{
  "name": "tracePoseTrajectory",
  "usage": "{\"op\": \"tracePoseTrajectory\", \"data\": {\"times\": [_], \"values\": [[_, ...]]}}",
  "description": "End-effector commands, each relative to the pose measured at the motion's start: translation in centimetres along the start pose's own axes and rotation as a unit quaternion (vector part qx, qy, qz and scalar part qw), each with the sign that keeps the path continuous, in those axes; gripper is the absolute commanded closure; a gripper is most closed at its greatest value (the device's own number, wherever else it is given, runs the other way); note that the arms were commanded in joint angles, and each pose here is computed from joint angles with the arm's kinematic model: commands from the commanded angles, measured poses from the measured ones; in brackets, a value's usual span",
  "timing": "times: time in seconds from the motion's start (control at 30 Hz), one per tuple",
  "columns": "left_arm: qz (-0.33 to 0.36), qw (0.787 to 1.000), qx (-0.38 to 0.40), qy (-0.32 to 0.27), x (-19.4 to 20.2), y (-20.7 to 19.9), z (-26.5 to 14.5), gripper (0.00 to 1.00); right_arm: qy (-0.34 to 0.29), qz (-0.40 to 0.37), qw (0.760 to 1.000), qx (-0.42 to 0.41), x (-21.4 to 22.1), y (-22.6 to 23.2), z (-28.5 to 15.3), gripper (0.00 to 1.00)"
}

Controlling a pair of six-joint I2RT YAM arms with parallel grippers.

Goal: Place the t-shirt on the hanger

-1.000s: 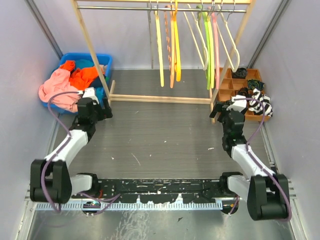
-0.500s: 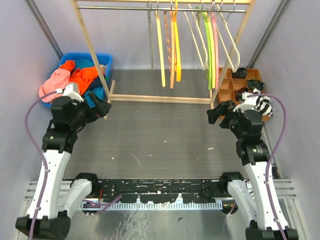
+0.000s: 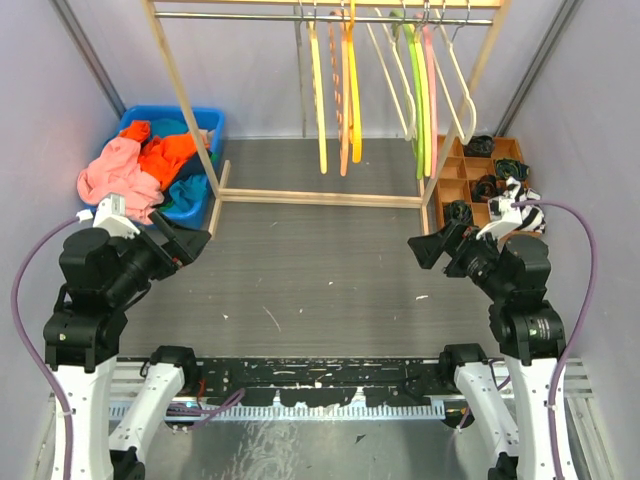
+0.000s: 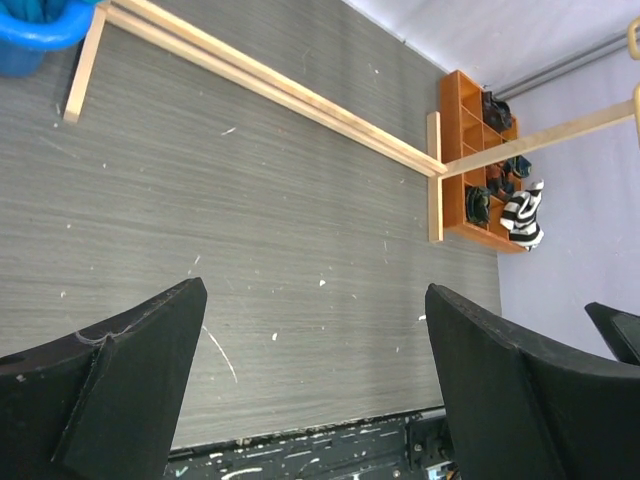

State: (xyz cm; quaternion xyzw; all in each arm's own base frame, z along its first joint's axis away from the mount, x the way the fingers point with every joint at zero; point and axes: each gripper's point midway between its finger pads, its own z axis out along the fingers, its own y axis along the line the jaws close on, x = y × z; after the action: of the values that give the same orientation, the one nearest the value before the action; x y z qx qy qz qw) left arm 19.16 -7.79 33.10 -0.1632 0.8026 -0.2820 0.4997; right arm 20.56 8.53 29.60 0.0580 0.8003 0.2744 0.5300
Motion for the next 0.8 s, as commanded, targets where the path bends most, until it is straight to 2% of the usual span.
{"op": "tracePoseTrajectory", "data": {"times": [0.0,0.2,0.47,0.77], "values": [[-0.041,0.998,-0.04,0.021,1.4,1.2,-1.2,0.02,-0.027,0.038,0.998,-0.03,-1.3,2.0,-1.3,0.0],[-0.034,0.996,-0.021,0.074,3.1,0.6,-1.1,0.02,-0.045,0.089,0.99,-0.098,-2.2,4.8,-1.6,0.0],[-0.018,0.997,-0.03,0.063,2.2,0.7,-1.2,0.02,-0.029,0.08,0.993,-0.079,-1.3,3.7,-1.0,0.0],[-0.02,0.993,-0.101,0.056,2.5,4.2,0.9,0.02,0.014,0.095,0.993,-0.063,1.9,1.1,2.4,0.0]]}}
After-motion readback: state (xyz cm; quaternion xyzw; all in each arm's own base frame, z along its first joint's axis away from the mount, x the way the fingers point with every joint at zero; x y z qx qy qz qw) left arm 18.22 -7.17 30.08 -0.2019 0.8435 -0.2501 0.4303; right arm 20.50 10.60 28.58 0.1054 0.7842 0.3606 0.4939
